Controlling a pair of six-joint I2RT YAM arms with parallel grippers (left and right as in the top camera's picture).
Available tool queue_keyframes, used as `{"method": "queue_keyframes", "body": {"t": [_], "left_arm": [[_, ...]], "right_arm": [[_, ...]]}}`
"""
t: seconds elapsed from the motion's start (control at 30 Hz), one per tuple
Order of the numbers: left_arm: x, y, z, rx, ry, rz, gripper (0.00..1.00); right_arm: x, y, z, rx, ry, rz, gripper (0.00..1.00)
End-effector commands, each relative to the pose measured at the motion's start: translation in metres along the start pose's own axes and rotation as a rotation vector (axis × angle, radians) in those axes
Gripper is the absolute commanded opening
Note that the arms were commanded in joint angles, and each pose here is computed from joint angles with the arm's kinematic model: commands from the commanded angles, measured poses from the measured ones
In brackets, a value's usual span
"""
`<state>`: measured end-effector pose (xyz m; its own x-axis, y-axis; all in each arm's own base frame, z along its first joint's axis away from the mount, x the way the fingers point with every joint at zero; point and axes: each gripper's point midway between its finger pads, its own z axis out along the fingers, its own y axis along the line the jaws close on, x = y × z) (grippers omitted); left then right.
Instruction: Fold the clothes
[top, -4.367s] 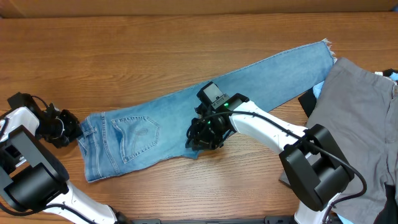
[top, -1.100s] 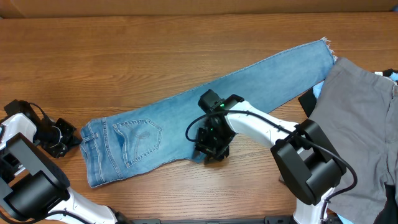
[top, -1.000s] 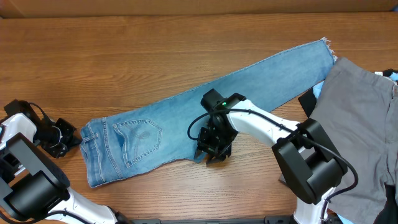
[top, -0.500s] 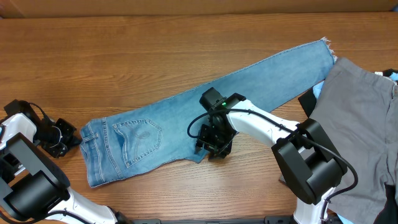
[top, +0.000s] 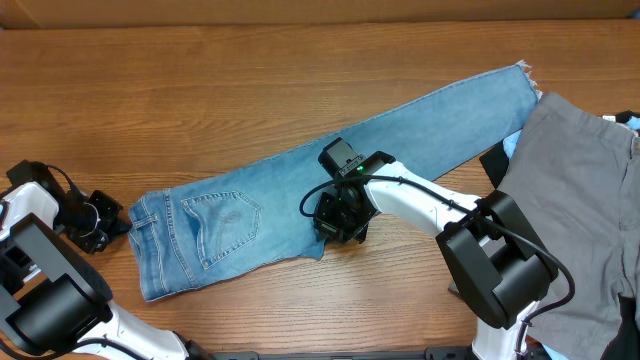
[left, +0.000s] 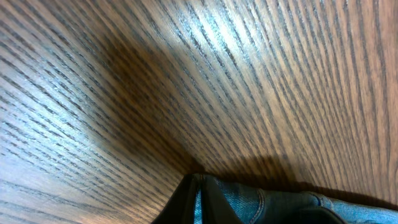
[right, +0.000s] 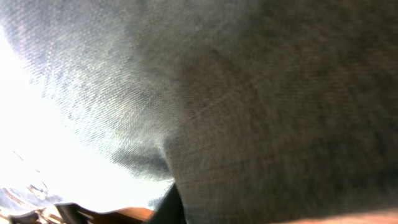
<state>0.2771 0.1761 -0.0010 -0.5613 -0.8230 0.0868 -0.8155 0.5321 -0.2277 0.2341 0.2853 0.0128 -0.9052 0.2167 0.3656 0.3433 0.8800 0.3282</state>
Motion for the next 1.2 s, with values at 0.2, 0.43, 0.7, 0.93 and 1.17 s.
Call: {"method": "queue_keyframes", "body": {"t": [0.2, 0.43, 0.7, 0.93, 1.17], "left_arm": [[0.011, 0.023, 0.023, -0.095, 0.047, -0.025, 0.04], [0.008, 0.024, 0.023, -0.103, 0.034, -0.023, 0.04], [0.010, 0.012, 0.023, -0.032, 0.049, -0.022, 0.08], [0.011, -0.063, -0.004, 0.380, 0.073, 0.261, 0.23], [0.030, -0.099, -0.025, 0.608, 0.070, 0.517, 0.39]], "right_arm": [[0.003, -0.035, -0.017, 0.076, 0.054, -0.011, 0.04], [-0.005, -0.058, -0.029, 0.135, 0.043, -0.002, 0.06], [-0.009, -0.042, -0.029, 0.065, 0.036, -0.058, 0.31], [-0.012, -0.023, -0.067, -0.011, -0.049, -0.145, 0.38], [-0.010, 0.003, -0.108, -0.089, -0.176, -0.282, 0.50]]}}
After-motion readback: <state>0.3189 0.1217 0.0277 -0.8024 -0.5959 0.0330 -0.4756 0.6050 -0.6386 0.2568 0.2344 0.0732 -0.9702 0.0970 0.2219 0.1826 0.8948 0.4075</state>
